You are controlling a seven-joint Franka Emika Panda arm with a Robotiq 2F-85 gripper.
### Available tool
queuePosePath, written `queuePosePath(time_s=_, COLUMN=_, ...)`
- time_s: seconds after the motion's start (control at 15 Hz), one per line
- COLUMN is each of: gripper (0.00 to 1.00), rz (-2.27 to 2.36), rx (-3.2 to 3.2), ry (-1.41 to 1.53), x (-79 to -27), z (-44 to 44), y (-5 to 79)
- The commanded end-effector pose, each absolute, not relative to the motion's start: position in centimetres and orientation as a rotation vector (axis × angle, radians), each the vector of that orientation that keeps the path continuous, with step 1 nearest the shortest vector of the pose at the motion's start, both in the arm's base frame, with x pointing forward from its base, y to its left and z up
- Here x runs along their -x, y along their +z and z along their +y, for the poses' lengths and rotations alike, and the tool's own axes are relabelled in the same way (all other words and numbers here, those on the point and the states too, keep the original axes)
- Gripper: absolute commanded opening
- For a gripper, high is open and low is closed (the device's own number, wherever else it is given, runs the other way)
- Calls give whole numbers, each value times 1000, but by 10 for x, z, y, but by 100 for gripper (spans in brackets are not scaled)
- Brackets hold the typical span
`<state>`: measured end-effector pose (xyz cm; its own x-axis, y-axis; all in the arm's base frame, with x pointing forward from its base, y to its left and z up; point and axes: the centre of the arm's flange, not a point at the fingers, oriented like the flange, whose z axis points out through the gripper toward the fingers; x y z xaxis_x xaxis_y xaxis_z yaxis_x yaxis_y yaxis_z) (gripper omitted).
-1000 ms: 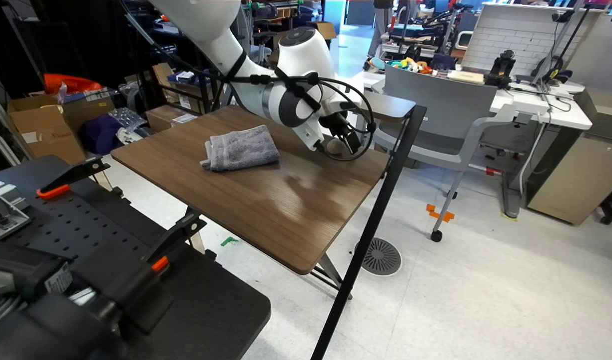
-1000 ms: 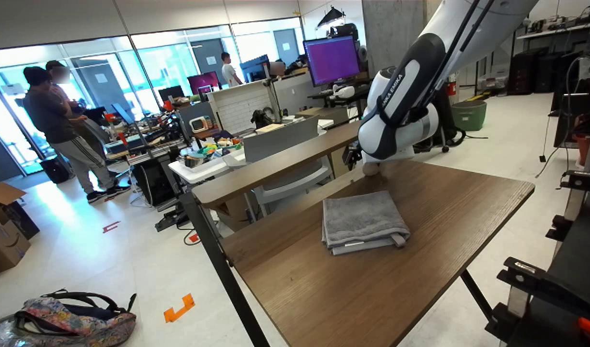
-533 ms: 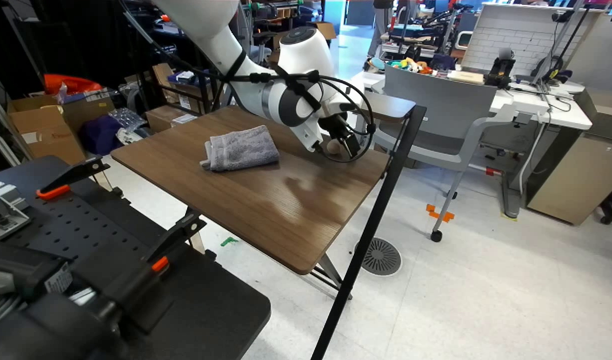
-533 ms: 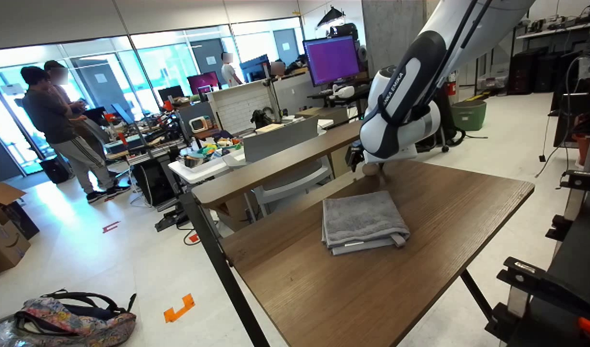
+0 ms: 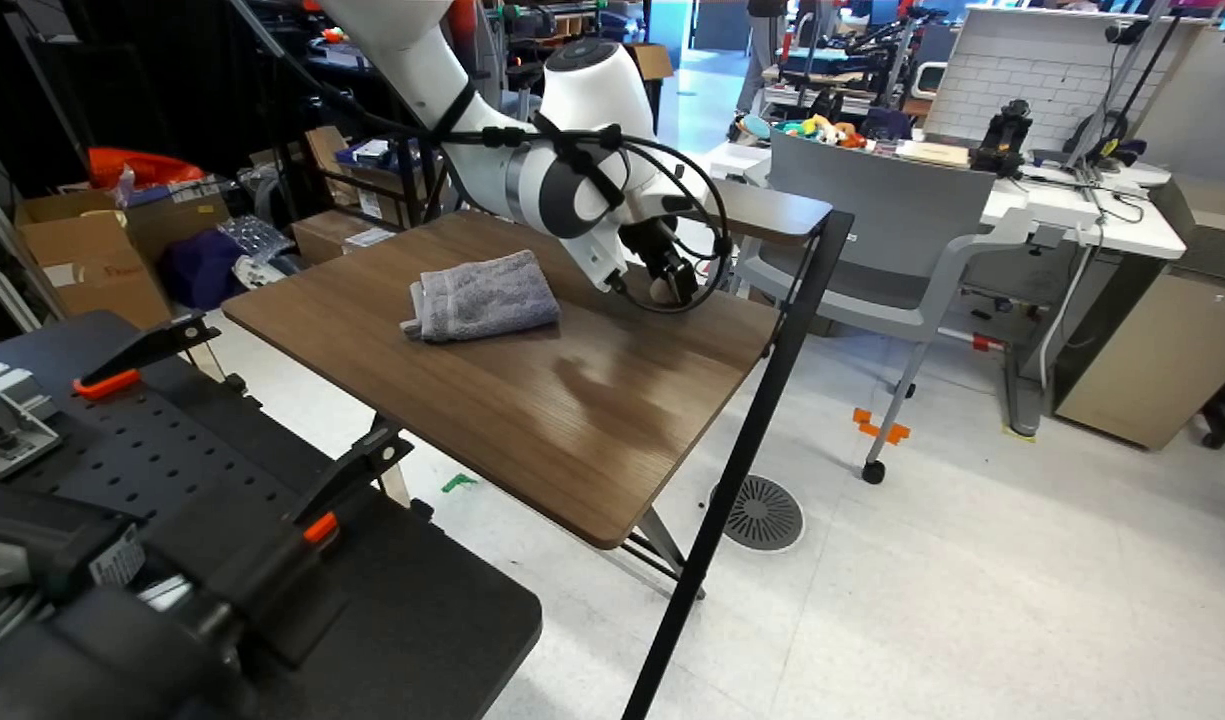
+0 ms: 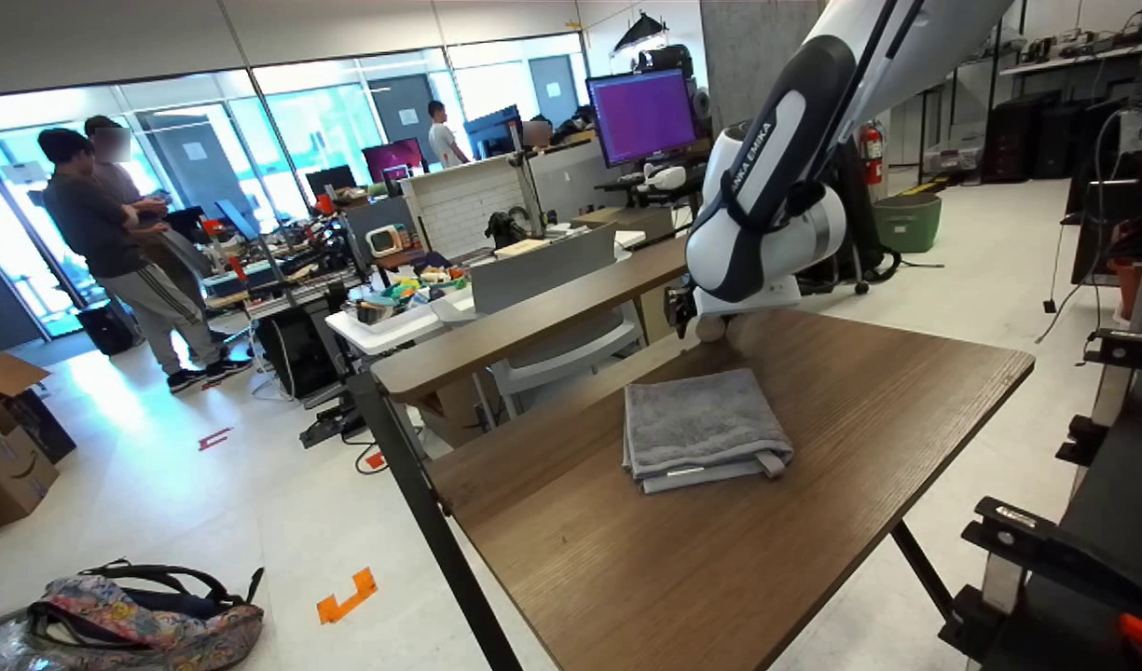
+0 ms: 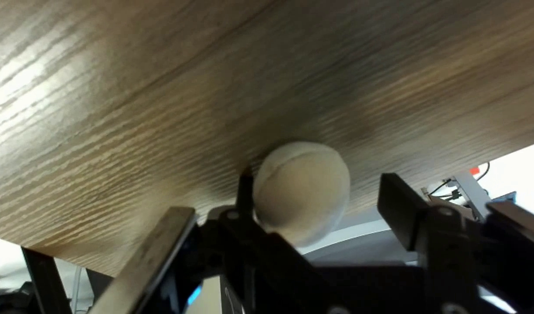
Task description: Move the brown object forward then use the towel to wipe the table
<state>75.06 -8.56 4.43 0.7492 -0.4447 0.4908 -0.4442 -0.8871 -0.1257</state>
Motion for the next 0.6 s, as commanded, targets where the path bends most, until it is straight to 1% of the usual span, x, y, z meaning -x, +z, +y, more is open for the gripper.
queuePosePath(time_s=0.0, gripper=42, rz=774, rx=2925, ry=-785, x=-746, z=-86, y=59)
queuePosePath(time_s=0.2, gripper=20, rz=785, rx=2938, ry=-756, x=-738, z=-88, y=67)
queuePosePath(time_s=0.27, gripper=12, rz=788, rx=2948, ry=-732, x=-732, z=-89, y=71)
queuePosePath(time_s=0.33, gripper=5, rz=793, rx=2970, ry=-688, x=-722, z=-91, y=78)
queuePosePath(time_s=0.4, gripper=1, rz=795, rx=2987, ry=-646, x=-713, z=-94, y=84)
queuePosePath(time_s=0.47, gripper=0, rz=801, rx=3008, ry=-587, x=-700, z=-98, y=95)
queuePosePath(time_s=0.53, gripper=3, rz=813, rx=3026, ry=-529, x=-690, z=-103, y=105)
